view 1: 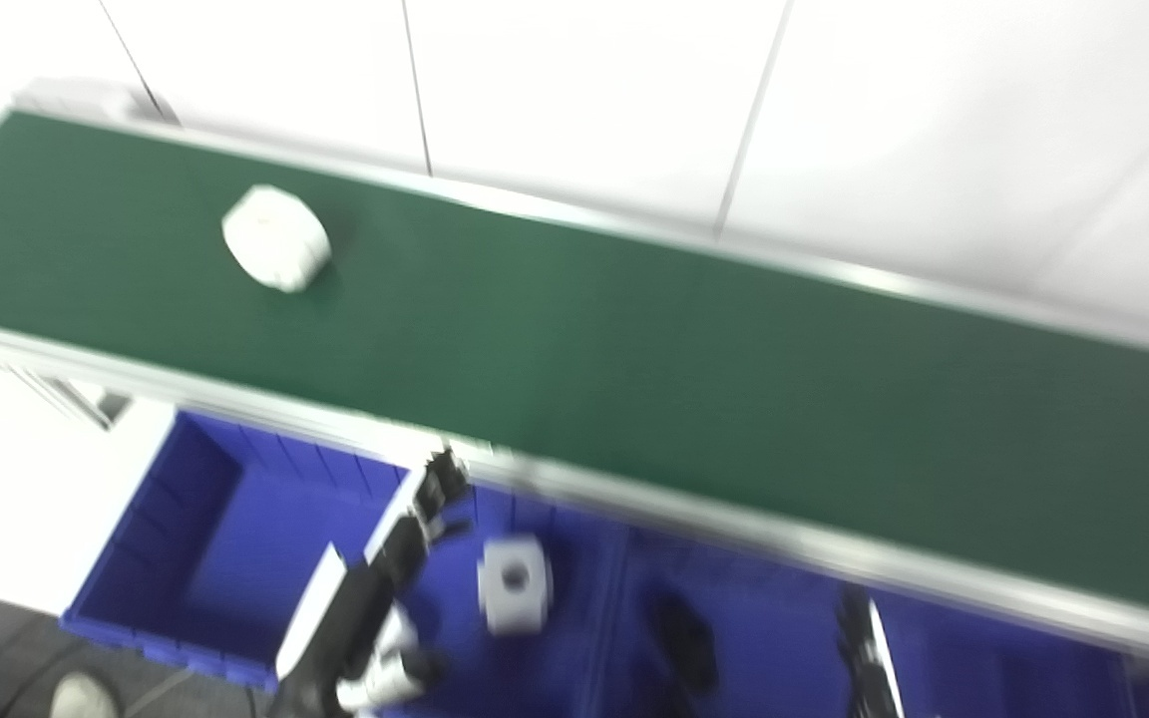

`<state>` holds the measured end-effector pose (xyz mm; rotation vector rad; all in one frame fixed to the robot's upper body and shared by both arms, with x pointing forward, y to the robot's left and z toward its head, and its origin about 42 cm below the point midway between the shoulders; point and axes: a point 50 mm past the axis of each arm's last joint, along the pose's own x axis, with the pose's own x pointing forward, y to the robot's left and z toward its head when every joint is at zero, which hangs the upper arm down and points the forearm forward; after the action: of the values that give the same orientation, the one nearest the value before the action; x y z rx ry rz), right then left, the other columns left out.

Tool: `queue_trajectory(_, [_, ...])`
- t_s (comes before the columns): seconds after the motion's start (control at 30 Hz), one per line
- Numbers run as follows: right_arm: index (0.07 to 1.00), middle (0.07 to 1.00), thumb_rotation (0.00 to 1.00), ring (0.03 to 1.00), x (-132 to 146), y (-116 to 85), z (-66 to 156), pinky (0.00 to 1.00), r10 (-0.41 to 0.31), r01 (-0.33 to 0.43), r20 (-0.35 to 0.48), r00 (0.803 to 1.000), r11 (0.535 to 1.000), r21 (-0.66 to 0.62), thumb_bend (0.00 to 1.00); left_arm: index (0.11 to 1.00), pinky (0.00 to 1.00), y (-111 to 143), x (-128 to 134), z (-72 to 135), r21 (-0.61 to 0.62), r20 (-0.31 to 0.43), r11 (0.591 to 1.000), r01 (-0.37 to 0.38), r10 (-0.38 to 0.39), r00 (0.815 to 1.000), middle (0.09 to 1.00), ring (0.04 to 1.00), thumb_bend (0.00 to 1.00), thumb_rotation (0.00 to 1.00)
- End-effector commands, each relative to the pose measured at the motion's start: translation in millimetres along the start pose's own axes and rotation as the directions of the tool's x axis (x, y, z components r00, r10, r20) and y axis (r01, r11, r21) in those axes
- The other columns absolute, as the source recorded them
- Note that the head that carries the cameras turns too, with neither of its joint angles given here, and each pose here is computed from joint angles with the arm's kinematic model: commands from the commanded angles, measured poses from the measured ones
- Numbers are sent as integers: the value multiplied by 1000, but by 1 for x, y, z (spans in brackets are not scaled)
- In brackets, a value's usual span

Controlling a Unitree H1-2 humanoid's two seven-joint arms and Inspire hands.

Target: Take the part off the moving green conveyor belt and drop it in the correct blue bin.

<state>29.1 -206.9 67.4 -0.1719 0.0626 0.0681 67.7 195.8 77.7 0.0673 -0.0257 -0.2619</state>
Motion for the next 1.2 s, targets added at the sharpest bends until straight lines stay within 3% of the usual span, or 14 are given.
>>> queue_trajectory(0.0, [1000,1000,1000,1000,-1,-1,5,1000,-9,8,51,999,1000,18,1000,1000,838,1,3,5,8,64,1000,-2,2,998,969,930,910,816])
queue_trajectory(0.2, [1000,1000,1000,1000,3,-5,-3,1000,-18,18,40,999,1000,14,991,1000,805,-4,7,-4,-17,49,1000,-6,7,999,958,912,851,792])
queue_trajectory(0.3, [1000,1000,1000,1000,6,-6,-5,1000,-35,36,50,998,999,-10,989,1000,810,-6,6,-7,-40,38,999,2,0,999,965,911,880,773])
queue_trajectory(0.6, [1000,1000,1000,1000,8,-15,-9,1000,-29,30,49,998,999,-19,993,1000,756,-19,15,-6,-7,56,1000,0,1,998,944,889,802,777])
queue_trajectory(0.67, [1000,1000,1000,1000,9,-18,-10,1000,-22,22,46,999,1000,-8,993,1000,747,-20,22,-1,11,90,1000,4,-5,996,935,885,859,783])
queue_trajectory(0.77, [1000,1000,1000,1000,9,-20,-10,1000,-21,22,45,999,1000,-4,999,1000,745,-16,38,24,-2,205,1000,12,-11,979,934,883,900,718])
queue_trajectory(0.8, [1000,1000,1000,1000,9,-21,-10,1000,-21,21,44,999,1000,-4,1000,1000,701,-15,43,32,-3,240,1000,8,-7,971,921,862,909,677])
queue_trajectory(0.9, [1000,1000,1000,1000,9,-23,-10,1000,-13,13,41,999,1000,1,1000,1000,638,-3,65,55,48,353,998,-28,10,936,904,839,914,639])
queue_trajectory(0.97, [1000,1000,1000,1000,9,-24,-9,1000,-12,12,43,999,1000,2,1000,1000,648,9,80,67,78,402,996,-51,15,916,921,859,961,562])
queue_trajectory(1.1, [1000,1000,1000,1000,11,-22,-6,1000,-15,15,54,998,1000,5,1000,998,666,44,117,95,221,464,970,-99,-16,886,941,893,1000,423])
queue_trajectory(1.17, [1000,1000,1000,1000,11,-20,-6,1000,-12,12,56,998,1000,8,1000,990,675,70,141,110,401,461,908,-119,-88,883,950,893,998,354])
